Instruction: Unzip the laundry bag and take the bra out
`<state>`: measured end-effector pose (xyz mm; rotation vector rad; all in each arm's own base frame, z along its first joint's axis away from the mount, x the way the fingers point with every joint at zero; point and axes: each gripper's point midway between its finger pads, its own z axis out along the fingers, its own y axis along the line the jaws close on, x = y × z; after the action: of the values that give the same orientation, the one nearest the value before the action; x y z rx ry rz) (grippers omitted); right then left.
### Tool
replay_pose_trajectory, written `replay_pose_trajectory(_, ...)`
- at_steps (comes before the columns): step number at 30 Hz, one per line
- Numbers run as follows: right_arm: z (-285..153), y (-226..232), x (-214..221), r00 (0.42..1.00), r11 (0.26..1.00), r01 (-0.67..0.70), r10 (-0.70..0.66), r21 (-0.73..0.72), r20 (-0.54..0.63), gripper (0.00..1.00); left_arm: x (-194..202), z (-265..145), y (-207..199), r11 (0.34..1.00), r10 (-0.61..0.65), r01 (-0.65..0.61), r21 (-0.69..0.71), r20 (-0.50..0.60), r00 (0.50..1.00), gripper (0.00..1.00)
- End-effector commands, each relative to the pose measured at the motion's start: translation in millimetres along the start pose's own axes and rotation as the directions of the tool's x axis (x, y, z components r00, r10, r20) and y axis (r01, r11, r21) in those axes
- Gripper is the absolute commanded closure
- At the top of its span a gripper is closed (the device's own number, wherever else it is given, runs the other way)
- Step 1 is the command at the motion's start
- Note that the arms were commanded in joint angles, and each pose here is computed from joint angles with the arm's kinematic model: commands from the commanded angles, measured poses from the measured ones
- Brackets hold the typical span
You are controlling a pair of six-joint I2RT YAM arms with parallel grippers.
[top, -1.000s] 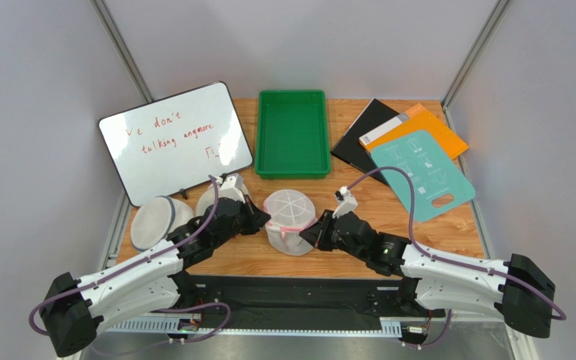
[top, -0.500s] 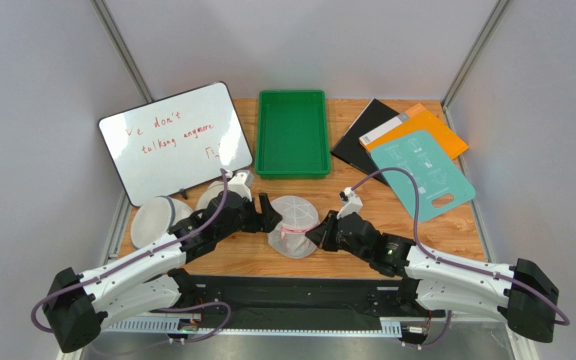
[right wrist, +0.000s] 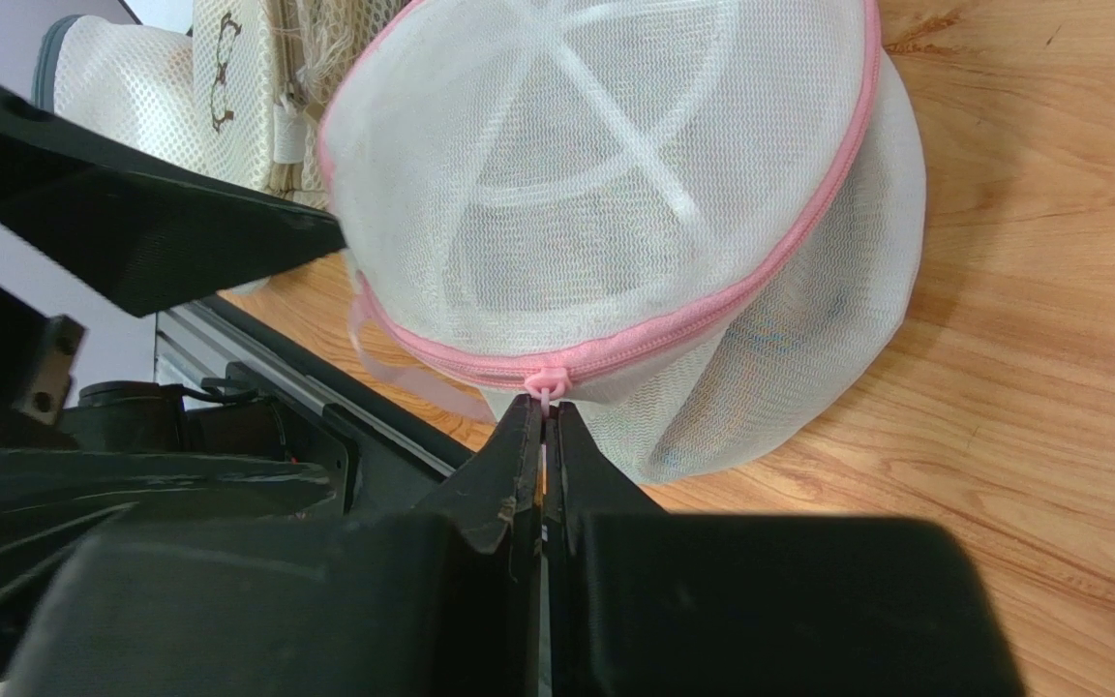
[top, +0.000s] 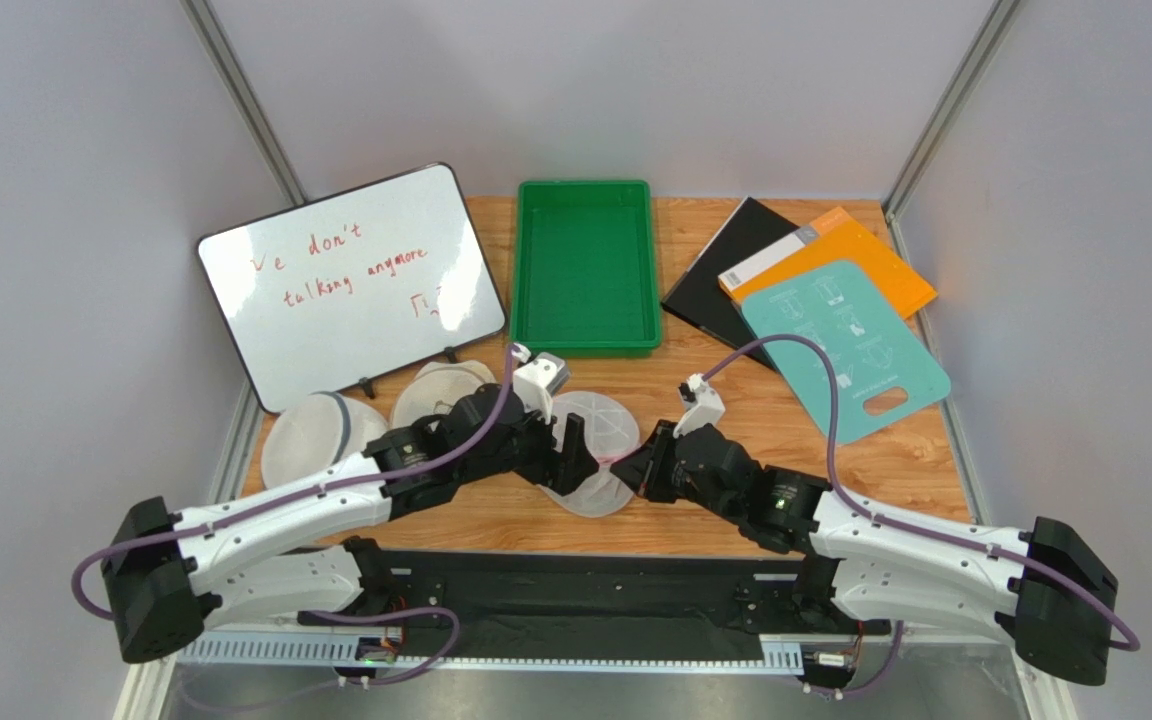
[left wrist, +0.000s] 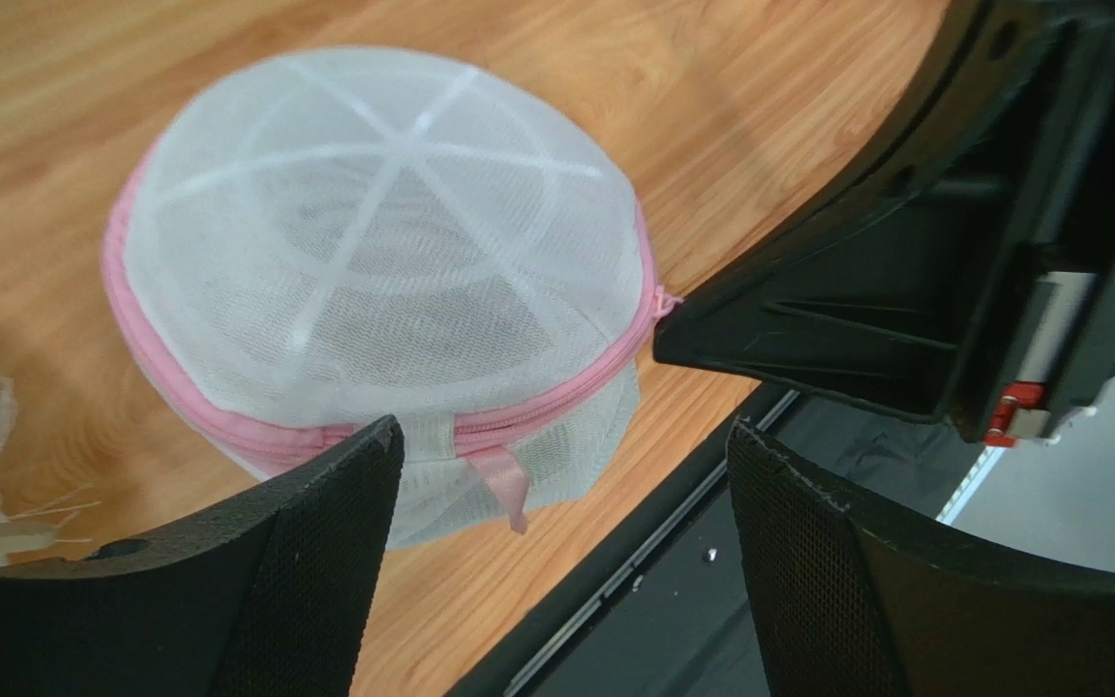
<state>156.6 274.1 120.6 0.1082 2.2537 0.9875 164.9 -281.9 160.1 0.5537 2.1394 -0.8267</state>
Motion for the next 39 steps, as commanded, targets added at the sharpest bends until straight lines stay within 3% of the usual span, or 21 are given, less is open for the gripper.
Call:
replay_pose_trajectory(1, -3.7, 17.3, -16.4, 0.999, 0.999, -0.006, 0.008, -0.04, 0.046, 1.0, 2.7, 10.4, -17.0, 0.993, -0.103, 0.104, 0.052, -0.028, 0.994, 0.11)
replay_pose_trajectory(4, -3.7, 18.6, -16.2, 0.999, 0.999, -0.005, 0.007, -0.045, 0.043, 1.0, 3.7, 15.1, -18.3, 0.985, -0.166, 0.167, 0.047, -0.025, 0.986, 0.06)
replay_pose_trajectory(9, -2.4, 20.6, -13.2, 1.0, 0.999, -0.004, 0.006, -0.054, 0.029, 1.0, 4.1, 23.2, -9.3, 0.987, -0.161, 0.161, -0.004, -0.015, 0.987, 0.08)
replay_pose_trajectory(15, -3.0, 22.5, -14.5, 0.999, 0.998, -0.006, 0.008, -0.061, 0.033, 1.0, 6.5, 27.9, -11.0, 1.0, -0.015, 0.016, 0.019, -0.034, 0.999, 0.12)
replay_pose_trajectory(21, -7.0, 23.5, -16.9, 0.999, 0.998, -0.006, 0.009, -0.067, 0.04, 1.0, 6.1, 21.7, -8.2, 0.98, 0.192, -0.191, 0.059, -0.012, 0.981, 0.16)
replay_pose_trajectory(24, -7.2, 23.9, -18.2, 0.999, 0.998, -0.005, 0.008, -0.065, 0.045, 1.0, 8.6, 22.4, -15.5, 0.96, 0.256, -0.254, 0.116, -0.009, 0.967, 0.21)
replay_pose_trajectory(34, -6.4, 30.6, -18.2, 1.0, 0.997, 0.012, -0.01, -0.075, 0.029, 1.0, 13.9, 34.1, -15.4, 0.927, 0.361, -0.356, 0.115, -0.023, 0.932, 0.3)
replay_pose_trajectory(39, -6.5, 33.6, -17.2, 1.0, 0.996, 0.018, -0.017, -0.084, 0.019, 1.0, 13.5, 41.9, -12.7, 0.923, 0.375, -0.371, 0.098, -0.025, 0.927, 0.47)
